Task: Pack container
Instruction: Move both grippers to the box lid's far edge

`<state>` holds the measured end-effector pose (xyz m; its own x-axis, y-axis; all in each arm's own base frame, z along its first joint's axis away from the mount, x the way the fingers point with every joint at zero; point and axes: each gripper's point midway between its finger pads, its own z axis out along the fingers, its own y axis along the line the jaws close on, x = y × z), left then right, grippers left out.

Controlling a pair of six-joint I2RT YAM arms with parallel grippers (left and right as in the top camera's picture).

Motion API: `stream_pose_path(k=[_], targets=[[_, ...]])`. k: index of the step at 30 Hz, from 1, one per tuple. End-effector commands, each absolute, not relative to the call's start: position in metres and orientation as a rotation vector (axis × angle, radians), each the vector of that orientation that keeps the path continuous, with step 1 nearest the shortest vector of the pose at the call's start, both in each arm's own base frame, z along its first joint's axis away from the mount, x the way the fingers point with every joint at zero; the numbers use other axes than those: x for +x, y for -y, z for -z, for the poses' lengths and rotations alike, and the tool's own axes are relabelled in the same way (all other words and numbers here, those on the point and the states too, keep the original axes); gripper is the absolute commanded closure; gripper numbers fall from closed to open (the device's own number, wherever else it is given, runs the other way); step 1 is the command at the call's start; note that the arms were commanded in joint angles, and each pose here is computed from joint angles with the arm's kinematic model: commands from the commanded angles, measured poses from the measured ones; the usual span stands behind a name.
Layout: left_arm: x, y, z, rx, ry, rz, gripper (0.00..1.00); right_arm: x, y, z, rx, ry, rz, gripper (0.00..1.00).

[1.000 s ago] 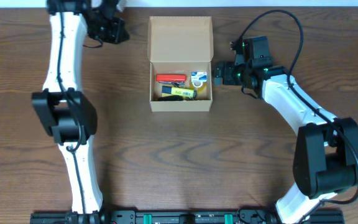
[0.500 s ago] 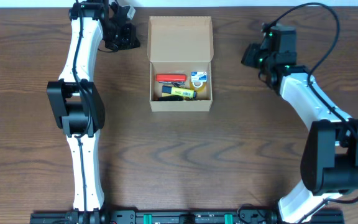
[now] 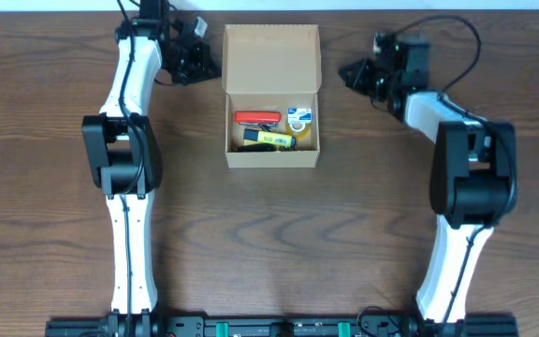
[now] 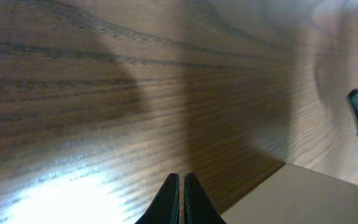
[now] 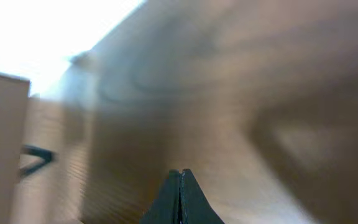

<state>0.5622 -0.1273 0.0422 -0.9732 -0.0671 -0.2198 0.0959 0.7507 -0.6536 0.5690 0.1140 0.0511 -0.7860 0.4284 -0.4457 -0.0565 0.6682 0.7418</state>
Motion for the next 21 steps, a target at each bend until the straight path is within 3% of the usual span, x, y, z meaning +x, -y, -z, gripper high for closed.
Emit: stream_pose_path(k=[1,10,21], targets=[[0.561,0.137,-0.053,0.008,-2.695,1.12,0.94,0.578,-0.145,-0.071,0.187,-2.235,-1.22,0.99],[0.551,0.165,-0.068,0.112,-2.636,1.286,0.94,0.57,-0.193,-0.085,0.02,-2.215,-1.38,0.99],[0.55,0.17,-0.082,0.174,-2.589,1.341,0.94,0.562,-0.196,-0.102,-0.094,-2.149,-1.487,0.99]])
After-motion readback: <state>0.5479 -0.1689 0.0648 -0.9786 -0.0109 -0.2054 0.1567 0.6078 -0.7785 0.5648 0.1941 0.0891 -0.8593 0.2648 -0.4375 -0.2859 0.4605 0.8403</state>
